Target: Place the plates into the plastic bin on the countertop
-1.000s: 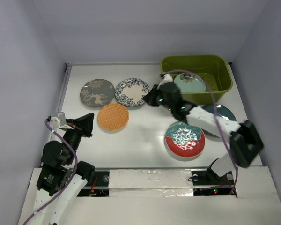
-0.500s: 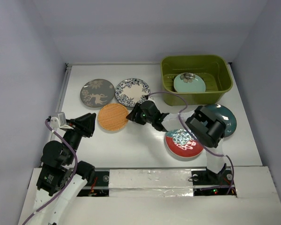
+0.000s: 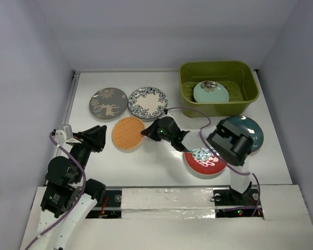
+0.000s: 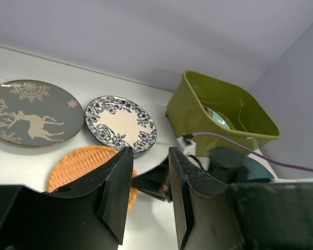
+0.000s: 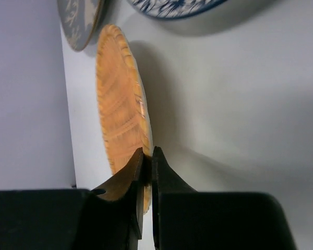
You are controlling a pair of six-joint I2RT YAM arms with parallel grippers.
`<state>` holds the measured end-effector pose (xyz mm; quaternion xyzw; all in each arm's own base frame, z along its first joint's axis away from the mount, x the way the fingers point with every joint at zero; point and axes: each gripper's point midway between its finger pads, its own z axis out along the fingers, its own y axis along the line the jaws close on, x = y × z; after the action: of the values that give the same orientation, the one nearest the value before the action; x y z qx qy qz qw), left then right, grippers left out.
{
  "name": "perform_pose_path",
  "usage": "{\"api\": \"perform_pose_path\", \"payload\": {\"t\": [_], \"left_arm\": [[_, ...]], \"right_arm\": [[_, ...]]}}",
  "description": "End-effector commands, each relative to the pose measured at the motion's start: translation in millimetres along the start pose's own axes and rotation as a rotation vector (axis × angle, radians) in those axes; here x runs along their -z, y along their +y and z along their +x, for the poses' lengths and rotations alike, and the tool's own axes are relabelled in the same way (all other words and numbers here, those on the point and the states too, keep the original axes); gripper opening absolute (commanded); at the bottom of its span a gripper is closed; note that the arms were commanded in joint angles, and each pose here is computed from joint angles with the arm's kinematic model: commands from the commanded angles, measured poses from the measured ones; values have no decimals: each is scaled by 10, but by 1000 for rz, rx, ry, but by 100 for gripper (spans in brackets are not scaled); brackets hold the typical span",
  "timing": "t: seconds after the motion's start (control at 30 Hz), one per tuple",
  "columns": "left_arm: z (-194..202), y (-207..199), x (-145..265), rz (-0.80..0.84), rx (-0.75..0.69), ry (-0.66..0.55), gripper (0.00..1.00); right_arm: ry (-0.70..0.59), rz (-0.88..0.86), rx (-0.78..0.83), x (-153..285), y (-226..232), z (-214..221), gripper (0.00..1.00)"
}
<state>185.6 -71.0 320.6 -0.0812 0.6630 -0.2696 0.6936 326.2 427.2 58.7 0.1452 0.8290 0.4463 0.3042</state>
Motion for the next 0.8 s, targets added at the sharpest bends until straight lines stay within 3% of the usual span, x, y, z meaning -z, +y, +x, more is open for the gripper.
{"api": "perform_pose_path", "payload": {"t": [0.0, 0.03, 0.07, 0.23, 0.3, 0.37, 0.5, 0.63, 0.77], "left_arm": [[-95, 5, -4, -18, 26, -34, 31], [-103, 19, -12, -30, 36, -37, 31], [-108, 27, -16, -36, 40, -40, 31], [-35, 28, -95, -41, 47, -15, 30], [23, 6, -142, -32, 39, 14, 26], [160, -55, -241, -9, 31, 87, 19], [349, -444, -363, 163, 70, 232, 18], [546, -642, -526, 244, 186, 279, 17], [1077, -597, -712, 163, 203, 381, 16]], "right_arm": [[-89, -183, 59, 410, 694, -252, 0], [-91, -187, 79, 528, 693, -263, 0], [-130, -254, 93, 793, 988, -421, 0], [-364, -166, 272, 1623, 1221, -1171, 0], [-505, -124, 301, 2072, 1208, -1738, 0], [-563, -99, 320, 2315, 1121, -2112, 0], [-758, 72, 368, 2911, 783, -3094, 0], [-792, 141, 362, 3042, 567, -3683, 0], [-676, 281, 326, 2640, -9, -4047, 0]]}}
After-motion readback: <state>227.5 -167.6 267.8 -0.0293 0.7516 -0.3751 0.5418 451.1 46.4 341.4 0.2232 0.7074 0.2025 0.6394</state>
